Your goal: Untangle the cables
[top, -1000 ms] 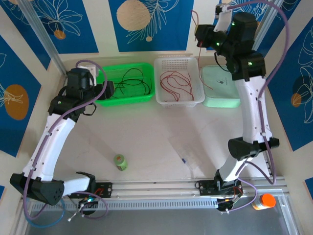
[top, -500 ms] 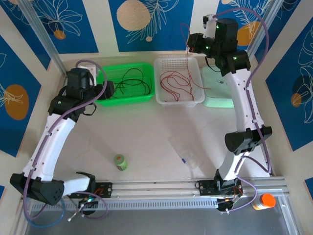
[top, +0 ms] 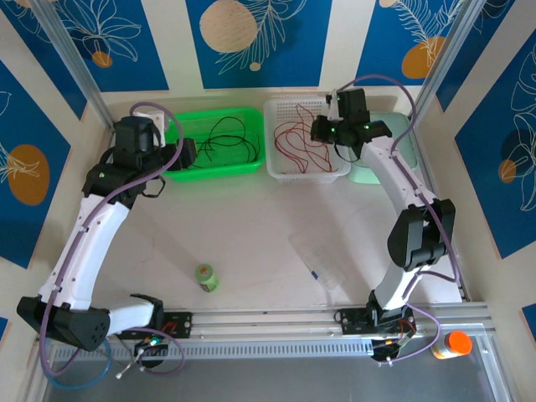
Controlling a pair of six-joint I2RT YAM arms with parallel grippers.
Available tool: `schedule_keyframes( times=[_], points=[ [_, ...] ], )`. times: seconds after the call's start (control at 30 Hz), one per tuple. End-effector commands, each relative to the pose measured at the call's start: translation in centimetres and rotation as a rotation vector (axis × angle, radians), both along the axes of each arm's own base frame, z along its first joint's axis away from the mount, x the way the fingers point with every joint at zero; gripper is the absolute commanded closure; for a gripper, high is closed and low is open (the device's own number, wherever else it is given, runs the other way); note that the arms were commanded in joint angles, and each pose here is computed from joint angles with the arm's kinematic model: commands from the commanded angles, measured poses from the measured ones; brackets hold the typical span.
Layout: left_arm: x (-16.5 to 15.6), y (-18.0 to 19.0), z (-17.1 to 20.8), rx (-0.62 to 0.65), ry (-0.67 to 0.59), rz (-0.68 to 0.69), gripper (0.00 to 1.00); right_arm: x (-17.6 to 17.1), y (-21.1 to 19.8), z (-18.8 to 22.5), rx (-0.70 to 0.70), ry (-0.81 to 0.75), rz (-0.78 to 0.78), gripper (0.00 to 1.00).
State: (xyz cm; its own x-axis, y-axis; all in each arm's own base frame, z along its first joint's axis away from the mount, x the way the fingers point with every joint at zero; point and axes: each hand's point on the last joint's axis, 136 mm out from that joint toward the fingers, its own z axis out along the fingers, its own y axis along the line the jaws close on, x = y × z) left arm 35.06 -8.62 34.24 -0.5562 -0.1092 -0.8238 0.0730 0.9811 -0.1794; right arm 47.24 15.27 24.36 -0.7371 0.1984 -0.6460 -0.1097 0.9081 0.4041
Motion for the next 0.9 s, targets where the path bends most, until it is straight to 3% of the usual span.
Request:
schedule_keyframes(
  times=[0.0,0.37,0.6,0.77,0.87],
  points=[
    [0.2,-0.2,0.8,-0.033,-0.028,-0.007,0.18,0.4,-0.7,-1.4,-0.031,-0.013,-0.049,1.0],
    [0.1,0.0,0.4,-0.029,-0.023,-0.001,0.18,0.0,1.6,-12.7,-0.137,0.217,-0.009,1.0],
    [-0.4,0.1,0.8,-0.027,-0.051,-0.011,0.13,0.4,3.0,-16.2,-0.168,0.278,0.006,0.99],
    [-0.7,0.3,1.3,-0.024,-0.076,-0.007,0.08,0.7,3.7,-15.0,-0.16,0.248,0.02,0.65],
    [-0.8,0.4,1.4,-0.019,-0.083,-0.006,0.06,1.1,3.8,-13.0,-0.152,0.209,0.027,0.53]
  ],
)
